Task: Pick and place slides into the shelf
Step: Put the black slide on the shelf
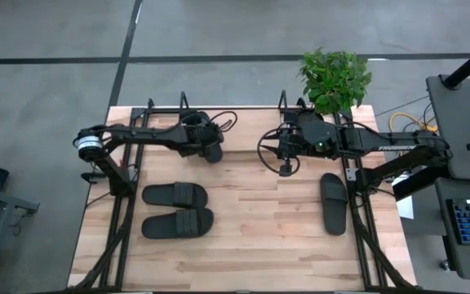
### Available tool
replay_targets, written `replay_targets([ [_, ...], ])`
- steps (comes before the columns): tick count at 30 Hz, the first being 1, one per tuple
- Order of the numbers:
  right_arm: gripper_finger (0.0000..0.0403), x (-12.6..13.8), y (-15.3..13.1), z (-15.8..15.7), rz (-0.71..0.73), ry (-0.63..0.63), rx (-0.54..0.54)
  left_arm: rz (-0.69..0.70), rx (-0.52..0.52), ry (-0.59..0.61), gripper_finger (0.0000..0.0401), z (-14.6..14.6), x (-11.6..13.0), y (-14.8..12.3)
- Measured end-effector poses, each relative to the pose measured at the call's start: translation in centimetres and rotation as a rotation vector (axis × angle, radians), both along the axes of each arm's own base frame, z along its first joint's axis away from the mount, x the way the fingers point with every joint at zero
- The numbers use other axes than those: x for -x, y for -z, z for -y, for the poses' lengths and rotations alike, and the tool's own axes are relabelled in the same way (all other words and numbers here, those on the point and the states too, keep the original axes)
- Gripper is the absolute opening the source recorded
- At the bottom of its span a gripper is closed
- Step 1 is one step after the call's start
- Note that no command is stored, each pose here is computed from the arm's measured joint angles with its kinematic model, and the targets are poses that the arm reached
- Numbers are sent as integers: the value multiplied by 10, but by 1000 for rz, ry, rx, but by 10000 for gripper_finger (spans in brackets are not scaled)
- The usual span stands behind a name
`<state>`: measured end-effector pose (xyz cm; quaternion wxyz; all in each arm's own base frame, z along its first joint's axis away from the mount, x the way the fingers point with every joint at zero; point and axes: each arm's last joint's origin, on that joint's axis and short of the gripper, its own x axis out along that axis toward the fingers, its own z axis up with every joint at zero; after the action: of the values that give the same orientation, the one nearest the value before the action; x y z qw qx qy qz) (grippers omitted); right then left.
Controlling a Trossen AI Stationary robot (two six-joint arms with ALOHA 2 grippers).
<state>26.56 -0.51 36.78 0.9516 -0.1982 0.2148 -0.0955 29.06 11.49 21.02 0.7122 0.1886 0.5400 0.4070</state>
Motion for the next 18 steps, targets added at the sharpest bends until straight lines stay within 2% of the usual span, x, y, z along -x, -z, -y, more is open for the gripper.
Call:
replay_targets([
  [9,84,0,0,0,0,0,0,-31,9,-5,238,-11,4,1],
  [13,84,0,0,0,0,0,0,-36,14,-5,208,-13,5,2],
  [18,84,0,0,0,0,0,0,-68,16,18,151,-14,6,2],
])
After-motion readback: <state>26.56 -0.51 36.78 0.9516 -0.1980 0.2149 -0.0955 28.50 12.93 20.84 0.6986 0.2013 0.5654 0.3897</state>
